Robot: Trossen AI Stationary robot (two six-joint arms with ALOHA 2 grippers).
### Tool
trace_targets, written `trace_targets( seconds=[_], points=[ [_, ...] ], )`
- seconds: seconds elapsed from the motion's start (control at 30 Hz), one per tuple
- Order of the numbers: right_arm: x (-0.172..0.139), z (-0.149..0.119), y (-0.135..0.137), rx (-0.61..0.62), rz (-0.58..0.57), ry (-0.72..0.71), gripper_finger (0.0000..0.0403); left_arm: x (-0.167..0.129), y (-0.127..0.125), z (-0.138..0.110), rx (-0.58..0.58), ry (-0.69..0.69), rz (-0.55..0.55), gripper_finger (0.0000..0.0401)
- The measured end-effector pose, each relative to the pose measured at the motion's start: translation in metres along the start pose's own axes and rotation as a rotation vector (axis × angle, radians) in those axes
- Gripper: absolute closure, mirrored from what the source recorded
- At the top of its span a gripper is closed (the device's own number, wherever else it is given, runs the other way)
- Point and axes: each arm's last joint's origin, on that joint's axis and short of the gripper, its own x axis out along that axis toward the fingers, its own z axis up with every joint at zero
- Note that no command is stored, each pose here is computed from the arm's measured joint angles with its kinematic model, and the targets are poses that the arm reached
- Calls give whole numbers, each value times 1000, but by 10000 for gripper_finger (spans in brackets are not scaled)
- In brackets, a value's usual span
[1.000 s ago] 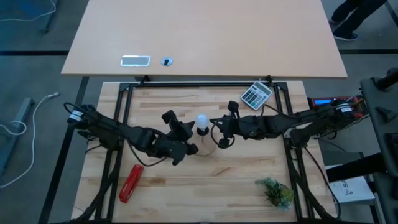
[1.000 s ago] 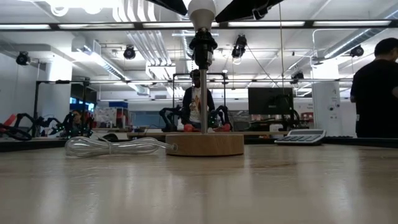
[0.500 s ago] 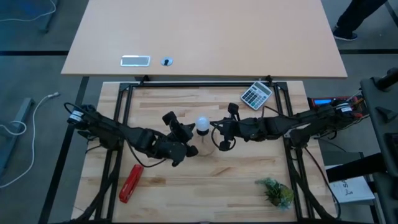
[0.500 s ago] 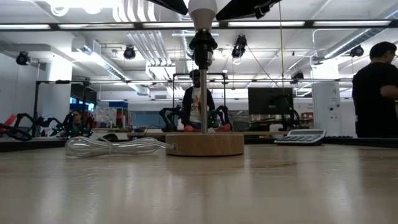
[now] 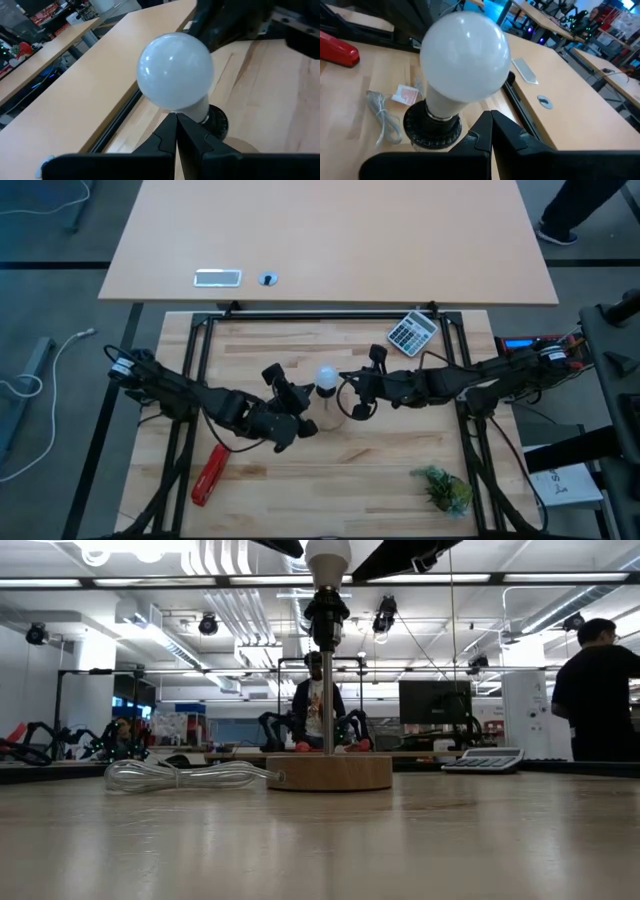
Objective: Screw lightbulb
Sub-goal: Insert the lightbulb into the brown lamp
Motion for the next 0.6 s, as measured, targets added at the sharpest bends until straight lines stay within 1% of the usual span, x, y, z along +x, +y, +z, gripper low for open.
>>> trace_targets(
  seconds=[0.1, 0.3, 0.47, 0.6],
  points=[
    [0, 3, -1, -9, -12, -27, 403, -3, -2, 1, -12, -14, -8, 400],
    [0, 6, -2, -14, -18, -53, 403, -3, -2, 4, -1, -32, -5, 400],
    [0, 6, -1, -4, 19, -57, 403, 0, 0, 5, 3, -30, 6, 400],
    [0, 5, 0, 7, 23, -51, 403, 4, 3, 5, 0, -25, 20, 400]
  ],
)
